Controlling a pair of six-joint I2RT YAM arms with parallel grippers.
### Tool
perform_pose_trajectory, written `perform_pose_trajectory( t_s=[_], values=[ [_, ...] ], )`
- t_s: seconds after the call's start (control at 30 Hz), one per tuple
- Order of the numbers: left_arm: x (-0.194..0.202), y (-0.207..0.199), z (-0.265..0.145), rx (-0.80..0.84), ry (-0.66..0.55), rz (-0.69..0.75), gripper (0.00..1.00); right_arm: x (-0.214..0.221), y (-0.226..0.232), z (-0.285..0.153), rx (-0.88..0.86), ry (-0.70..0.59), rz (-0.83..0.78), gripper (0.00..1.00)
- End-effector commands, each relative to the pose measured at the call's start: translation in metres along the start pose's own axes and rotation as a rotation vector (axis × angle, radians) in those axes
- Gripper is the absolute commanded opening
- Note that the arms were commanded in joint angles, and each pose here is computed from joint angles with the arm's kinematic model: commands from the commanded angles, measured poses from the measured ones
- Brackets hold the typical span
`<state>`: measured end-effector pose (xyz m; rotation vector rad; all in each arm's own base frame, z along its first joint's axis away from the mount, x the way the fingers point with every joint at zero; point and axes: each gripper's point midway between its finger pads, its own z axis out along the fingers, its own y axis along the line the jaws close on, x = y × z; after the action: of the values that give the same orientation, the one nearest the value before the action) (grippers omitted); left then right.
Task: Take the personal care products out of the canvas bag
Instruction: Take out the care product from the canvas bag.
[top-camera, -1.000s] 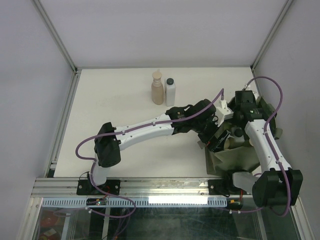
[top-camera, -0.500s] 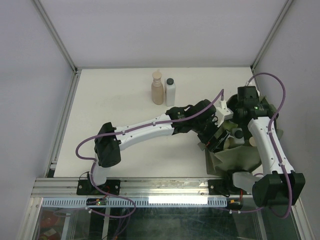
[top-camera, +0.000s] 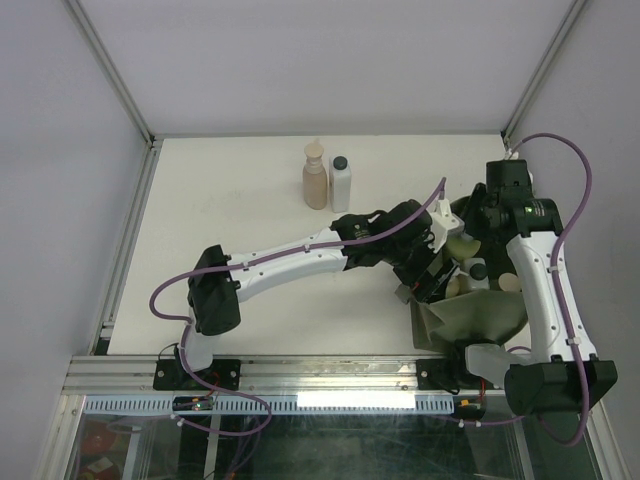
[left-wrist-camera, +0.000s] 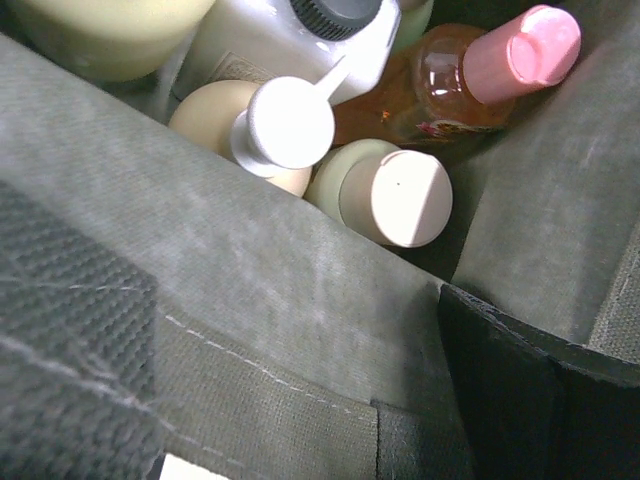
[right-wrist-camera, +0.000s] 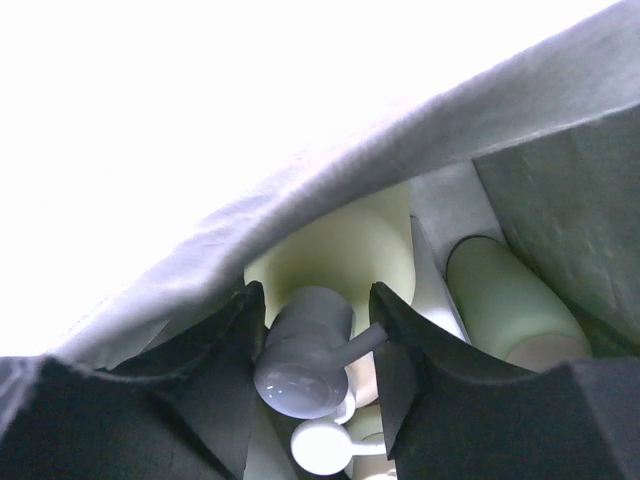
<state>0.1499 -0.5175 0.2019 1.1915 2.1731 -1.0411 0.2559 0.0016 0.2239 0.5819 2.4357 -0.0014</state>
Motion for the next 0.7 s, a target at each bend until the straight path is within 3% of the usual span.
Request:
perform_pose_trajectory(
  t_s=[0.0, 0.27, 0.43, 0.67],
  values=[
    [-0.019, 0.024, -0.032, -0.114, -0.075, -0.033, 0.99, -0.028, 0.01, -0.024, -0.075, -0.139, 0.036, 0.0],
    [-0.013, 0.015, -0.033, -0.055, -0.05, -0.031, 0.99, -0.019, 0.015, 0.014, -0.076, -0.094, -0.024, 0.0],
    [-0.01, -0.019, -0.032, 0.129, -0.024, 0.073, 0.99, -0.007, 0.018, 0.039, -0.078, -0.049, -0.021, 0.0],
    [0.006, -0.029, -0.014, 0.222, 0.057, 0.116, 0.99, 0.0, 0.016, 0.071, -0.06, -0.002, -0.068, 0.0]
  ],
)
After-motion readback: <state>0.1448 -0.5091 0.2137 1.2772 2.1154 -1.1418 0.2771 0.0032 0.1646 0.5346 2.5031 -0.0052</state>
